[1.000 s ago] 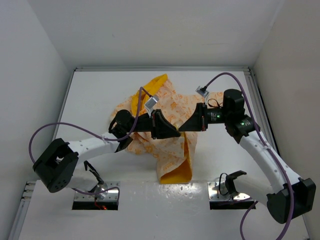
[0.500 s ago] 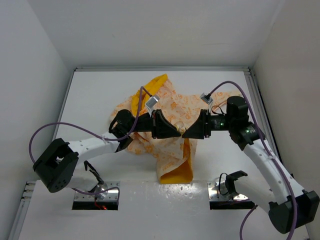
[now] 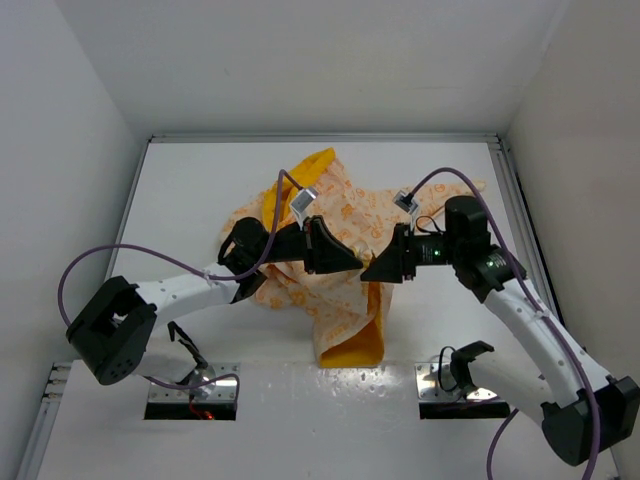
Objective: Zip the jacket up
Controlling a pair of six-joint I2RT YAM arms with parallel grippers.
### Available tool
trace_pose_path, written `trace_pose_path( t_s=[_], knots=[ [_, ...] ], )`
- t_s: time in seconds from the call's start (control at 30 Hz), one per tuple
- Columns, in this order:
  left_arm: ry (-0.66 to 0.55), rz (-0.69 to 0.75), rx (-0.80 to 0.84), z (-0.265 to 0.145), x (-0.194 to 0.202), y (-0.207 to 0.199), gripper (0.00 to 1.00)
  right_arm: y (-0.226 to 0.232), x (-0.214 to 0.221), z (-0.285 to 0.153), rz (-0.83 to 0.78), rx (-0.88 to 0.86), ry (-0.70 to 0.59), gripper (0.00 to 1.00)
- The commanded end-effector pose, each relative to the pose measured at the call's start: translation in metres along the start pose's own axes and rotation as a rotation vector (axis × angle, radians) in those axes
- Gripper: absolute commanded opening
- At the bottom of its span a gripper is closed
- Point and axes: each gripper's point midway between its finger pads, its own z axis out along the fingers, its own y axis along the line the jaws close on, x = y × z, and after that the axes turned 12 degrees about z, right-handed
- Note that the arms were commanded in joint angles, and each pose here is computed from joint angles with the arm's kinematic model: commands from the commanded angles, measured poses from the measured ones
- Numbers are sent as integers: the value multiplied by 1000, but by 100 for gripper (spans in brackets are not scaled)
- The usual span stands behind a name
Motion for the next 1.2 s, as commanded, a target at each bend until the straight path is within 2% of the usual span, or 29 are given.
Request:
trace_pose_path(
  t_s=[0.0, 0.1, 0.3, 0.33, 0.4, 0.6, 0.9, 1.13, 1.17],
  knots=[
    [-65, 70, 45, 5, -27, -14, 0, -3, -14, 5, -52, 5, -50, 30],
    [-65, 70, 45, 5, -27, -14, 0, 0, -23, 6, -53, -3, -79, 28],
    [-53, 52, 33, 5, -24, -11, 0, 10, -31, 7, -65, -24, -100, 18],
    [-48, 45, 28, 5, -22, -10, 0, 13, -33, 6, -79, -30, -107, 9],
    [-36, 36, 16, 5, -19, -7, 0, 15, -32, 7, -87, -37, -106, 1],
    [-14, 21, -61, -4, -14, 13, 0, 15, -26, 2, -132, -10, -110, 0],
    [23, -29, -164, -46, 0, 49, 0, 12, -22, -18, -137, 46, -162, 0],
    [47, 32, -168, -55, -1, 59, 0, 14, -22, -26, -121, 40, -182, 0],
    [35, 57, -156, -54, -5, 57, 0, 12, -20, -23, -108, 28, -168, 3]
  ],
)
